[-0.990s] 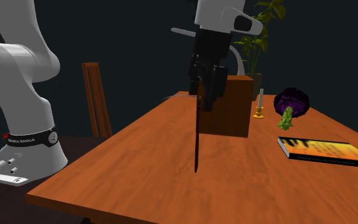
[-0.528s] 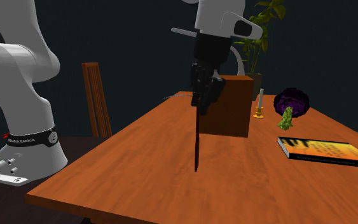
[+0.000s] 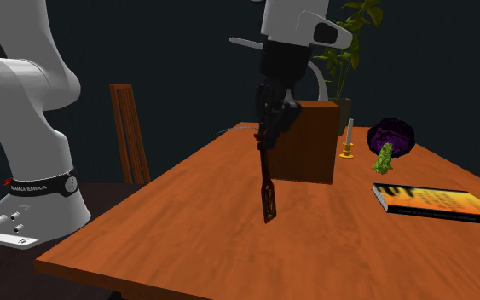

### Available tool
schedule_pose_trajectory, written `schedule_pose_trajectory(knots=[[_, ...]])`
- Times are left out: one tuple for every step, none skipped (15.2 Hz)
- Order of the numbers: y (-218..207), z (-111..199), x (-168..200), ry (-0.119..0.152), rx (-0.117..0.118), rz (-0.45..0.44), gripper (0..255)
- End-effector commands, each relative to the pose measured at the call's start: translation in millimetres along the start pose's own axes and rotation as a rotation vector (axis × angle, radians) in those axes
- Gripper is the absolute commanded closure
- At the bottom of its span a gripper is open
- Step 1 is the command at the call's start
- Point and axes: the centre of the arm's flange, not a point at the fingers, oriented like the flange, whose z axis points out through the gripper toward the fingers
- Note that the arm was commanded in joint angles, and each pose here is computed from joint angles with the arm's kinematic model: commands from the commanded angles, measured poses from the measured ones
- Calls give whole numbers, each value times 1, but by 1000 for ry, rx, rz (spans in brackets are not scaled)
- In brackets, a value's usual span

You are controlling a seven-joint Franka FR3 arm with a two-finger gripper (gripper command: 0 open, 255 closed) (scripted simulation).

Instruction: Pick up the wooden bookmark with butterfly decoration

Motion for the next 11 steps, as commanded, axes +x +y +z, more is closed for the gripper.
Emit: schedule_pose_trajectory(knots=[[-2,-9,-1,-1,1,0,255],[-3,-14,-1,-1,1,0,255],[-4,-19,-2,-1,1,0,255],[-6,-24,-2,-1,1,0,255],[-7,-29,-3,-1,1,0,255],[-8,-34,-3,-1,1,0,255],[-9,-40,-4,-1,1,0,255],[-10,-45,-4,-1,1,0,255],[-11,-50,-5,-1,1,0,255],[-12,-55,-5,-1,1,0,255],[-14,-60,-6,-1,1,0,255]])
